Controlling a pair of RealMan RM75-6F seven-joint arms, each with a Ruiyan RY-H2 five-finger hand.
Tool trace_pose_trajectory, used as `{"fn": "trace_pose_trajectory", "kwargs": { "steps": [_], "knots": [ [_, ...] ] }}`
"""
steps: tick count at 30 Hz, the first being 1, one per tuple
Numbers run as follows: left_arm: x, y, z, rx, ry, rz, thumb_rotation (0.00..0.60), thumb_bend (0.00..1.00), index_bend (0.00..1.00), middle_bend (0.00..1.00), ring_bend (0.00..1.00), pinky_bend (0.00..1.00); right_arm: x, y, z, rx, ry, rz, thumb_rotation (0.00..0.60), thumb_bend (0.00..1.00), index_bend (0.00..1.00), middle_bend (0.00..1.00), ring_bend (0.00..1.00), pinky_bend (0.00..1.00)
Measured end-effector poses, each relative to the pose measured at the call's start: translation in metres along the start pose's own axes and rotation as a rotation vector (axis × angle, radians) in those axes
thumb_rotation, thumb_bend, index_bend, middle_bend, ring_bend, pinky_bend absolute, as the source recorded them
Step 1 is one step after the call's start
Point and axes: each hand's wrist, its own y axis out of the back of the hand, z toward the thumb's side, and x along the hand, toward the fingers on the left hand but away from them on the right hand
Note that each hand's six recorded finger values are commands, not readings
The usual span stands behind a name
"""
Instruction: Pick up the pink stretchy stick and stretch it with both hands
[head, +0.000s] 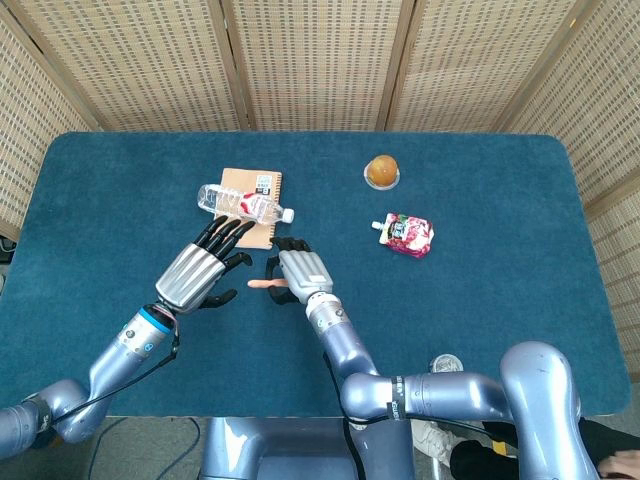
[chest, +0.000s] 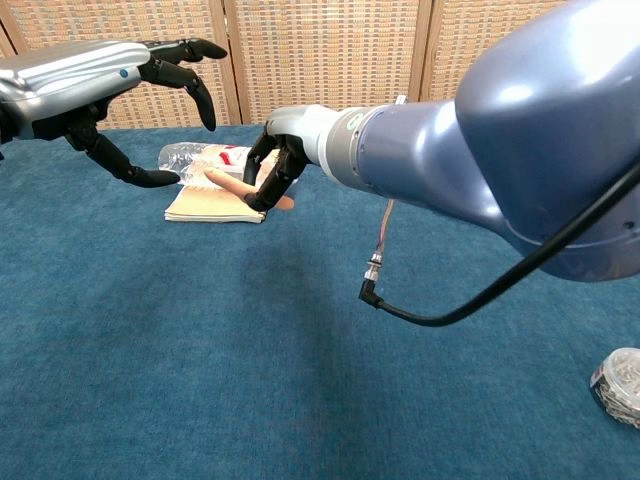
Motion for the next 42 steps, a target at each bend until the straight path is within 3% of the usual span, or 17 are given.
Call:
{"fn": "trace_pose_trajectory", "kwargs": {
  "steps": [16, 25, 42],
  "knots": [
    [0.018, -0.028, 0.020, 0.012, -0.021, -0.038, 0.600, 0.30, 0.43, 0.00, 0.00, 0.00, 0.002, -0.004, -0.005, 0.006, -0.003, 0.009, 0.600, 0.60, 0.64, 0.17, 0.00, 0.00],
    [0.025, -0.030, 0.031, 0.013, -0.038, -0.036, 0.600, 0.36, 0.48, 0.00, 0.00, 0.00, 0.004, -0.004, -0.006, 0.004, -0.004, 0.010, 0.600, 0.60, 0.64, 0.17, 0.00, 0.00],
    [0.029, -0.037, 0.037, 0.034, -0.032, -0.042, 0.600, 0.36, 0.51, 0.00, 0.00, 0.00, 0.005, -0.003, -0.008, -0.004, -0.001, 0.013, 0.600, 0.60, 0.65, 0.17, 0.00, 0.00]
  ]
}}
